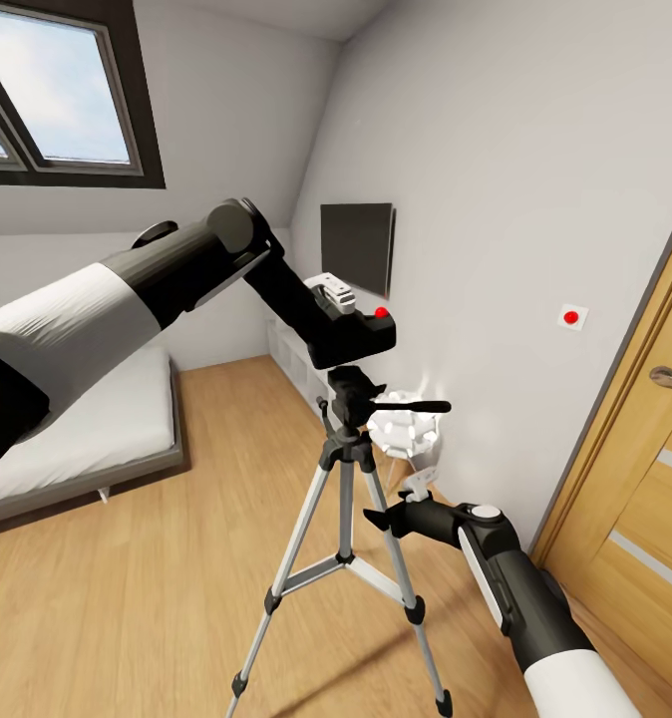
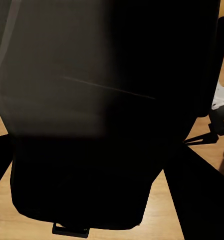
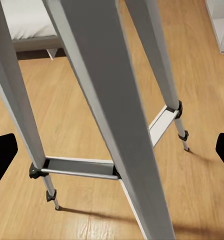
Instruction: Attach the digital camera to the camera tripod in the bedroom.
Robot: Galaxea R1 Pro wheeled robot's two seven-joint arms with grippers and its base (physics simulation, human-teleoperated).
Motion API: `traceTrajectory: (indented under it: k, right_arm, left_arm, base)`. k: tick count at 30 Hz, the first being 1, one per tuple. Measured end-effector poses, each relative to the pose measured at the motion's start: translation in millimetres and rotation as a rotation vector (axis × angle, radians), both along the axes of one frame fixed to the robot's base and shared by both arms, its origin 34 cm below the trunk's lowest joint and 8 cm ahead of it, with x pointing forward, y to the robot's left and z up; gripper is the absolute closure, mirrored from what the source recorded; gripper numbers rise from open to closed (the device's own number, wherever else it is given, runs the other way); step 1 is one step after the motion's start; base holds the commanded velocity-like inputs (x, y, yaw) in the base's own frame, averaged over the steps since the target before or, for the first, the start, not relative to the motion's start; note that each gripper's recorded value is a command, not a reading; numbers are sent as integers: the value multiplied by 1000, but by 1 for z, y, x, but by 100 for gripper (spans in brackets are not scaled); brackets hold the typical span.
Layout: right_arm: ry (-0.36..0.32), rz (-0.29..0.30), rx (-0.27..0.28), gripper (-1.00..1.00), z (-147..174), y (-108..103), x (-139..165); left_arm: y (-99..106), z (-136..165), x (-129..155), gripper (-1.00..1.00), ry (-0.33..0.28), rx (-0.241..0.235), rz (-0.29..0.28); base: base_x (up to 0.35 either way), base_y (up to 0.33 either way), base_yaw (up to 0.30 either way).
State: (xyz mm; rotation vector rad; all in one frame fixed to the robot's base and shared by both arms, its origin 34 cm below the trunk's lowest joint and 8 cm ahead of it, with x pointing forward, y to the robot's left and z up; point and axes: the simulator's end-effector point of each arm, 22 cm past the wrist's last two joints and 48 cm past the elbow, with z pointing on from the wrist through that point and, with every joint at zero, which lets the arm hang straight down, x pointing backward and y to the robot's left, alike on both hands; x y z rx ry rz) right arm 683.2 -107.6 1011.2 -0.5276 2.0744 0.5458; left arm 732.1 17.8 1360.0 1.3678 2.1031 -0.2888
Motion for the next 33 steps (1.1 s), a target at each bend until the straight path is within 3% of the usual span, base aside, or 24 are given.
traceTrajectory:
  k: [33]
  right_arm:
    - [-2, 0, 0, -100, 1, 0, 1]
  left_arm:
    - [1, -6, -1, 100, -1, 26, -4]
  base:
    - [19, 13, 0]
